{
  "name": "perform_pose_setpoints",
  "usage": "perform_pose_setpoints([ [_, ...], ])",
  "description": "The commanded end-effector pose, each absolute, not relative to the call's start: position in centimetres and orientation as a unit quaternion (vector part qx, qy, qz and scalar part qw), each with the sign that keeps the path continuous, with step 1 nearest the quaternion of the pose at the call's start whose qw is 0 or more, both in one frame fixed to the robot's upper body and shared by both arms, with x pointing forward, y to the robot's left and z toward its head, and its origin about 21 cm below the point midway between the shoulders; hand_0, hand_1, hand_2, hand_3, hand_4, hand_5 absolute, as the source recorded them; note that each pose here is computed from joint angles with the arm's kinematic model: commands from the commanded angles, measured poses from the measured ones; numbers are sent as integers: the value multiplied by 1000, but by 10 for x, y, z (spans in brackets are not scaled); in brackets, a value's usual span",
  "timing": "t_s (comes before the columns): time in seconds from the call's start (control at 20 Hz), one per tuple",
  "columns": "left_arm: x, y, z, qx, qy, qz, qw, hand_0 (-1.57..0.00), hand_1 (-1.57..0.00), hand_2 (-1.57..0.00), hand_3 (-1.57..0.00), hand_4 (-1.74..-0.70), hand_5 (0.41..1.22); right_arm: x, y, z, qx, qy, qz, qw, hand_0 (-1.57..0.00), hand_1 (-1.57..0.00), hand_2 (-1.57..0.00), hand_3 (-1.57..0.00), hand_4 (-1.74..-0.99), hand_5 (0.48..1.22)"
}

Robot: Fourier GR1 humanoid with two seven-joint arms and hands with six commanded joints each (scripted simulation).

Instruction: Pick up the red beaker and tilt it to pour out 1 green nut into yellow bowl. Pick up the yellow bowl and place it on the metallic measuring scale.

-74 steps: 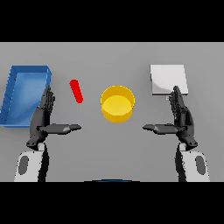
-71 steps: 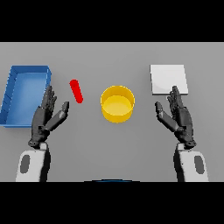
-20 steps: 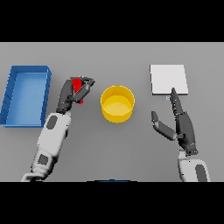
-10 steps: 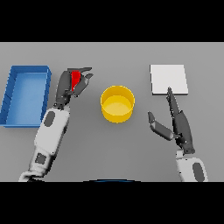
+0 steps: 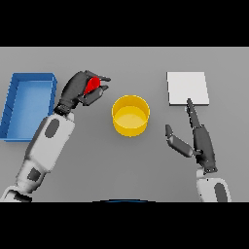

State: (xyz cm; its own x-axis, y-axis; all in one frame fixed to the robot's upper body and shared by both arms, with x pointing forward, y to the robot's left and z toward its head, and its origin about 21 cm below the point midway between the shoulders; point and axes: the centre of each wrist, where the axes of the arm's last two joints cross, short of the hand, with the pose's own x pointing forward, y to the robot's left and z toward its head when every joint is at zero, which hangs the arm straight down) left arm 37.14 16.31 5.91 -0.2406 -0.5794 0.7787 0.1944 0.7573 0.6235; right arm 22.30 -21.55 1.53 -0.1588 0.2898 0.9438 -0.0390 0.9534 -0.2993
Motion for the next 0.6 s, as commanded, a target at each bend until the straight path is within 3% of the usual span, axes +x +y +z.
perform_pose_setpoints([
  [0.0, 371, 168, 60, 135, -717, -330, 599, -1563, -1563, -1563, -1563, -1733, 1113, 219, -214, 14, -81, -752, 131, 641, 1, 1, 1, 1, -1243, 710],
  [0.55, 393, 129, 91, 302, -599, -638, 378, -1570, -1570, -1570, -1570, -1740, 1193, 220, -213, 14, -72, -753, 128, 642, 1, 1, 1, 1, -1264, 717],
])
